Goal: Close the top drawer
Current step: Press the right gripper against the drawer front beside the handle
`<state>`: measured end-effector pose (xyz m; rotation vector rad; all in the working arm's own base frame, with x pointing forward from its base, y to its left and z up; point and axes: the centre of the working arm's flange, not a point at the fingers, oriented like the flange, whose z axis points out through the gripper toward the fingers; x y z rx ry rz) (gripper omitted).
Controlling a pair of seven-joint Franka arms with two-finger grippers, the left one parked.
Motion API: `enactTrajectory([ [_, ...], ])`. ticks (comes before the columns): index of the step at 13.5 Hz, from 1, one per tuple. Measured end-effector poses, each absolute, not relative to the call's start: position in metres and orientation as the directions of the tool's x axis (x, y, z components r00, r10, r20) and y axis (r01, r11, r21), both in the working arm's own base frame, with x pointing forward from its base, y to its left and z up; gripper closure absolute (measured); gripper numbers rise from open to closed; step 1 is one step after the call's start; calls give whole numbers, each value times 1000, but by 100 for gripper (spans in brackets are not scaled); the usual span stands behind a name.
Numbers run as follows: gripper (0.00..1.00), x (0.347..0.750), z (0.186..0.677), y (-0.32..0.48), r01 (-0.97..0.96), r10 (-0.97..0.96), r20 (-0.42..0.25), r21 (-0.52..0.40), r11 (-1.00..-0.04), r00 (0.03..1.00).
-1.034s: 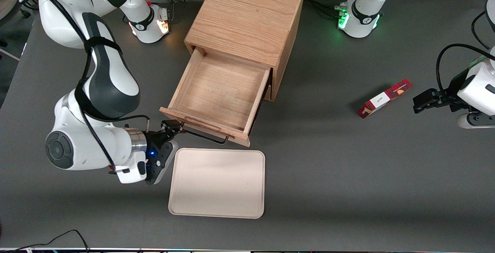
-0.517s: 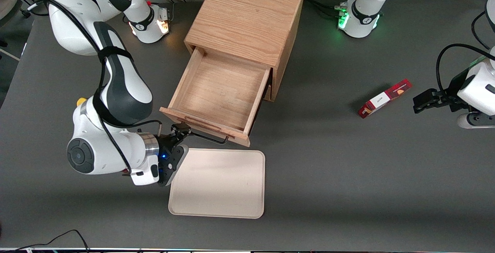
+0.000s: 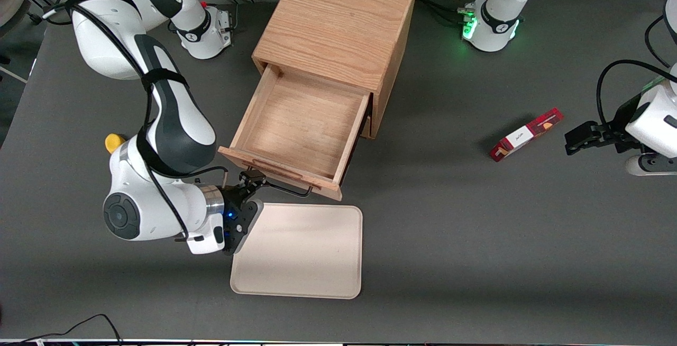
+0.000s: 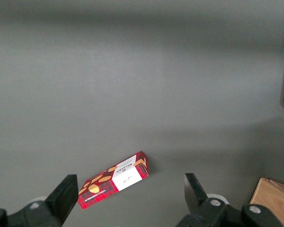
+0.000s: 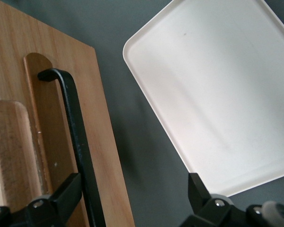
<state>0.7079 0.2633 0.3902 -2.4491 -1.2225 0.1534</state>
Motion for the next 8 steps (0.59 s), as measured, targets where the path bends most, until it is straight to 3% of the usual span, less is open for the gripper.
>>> enactTrajectory([
  [8, 0, 703, 381, 270, 741, 795, 60, -412, -531, 603],
])
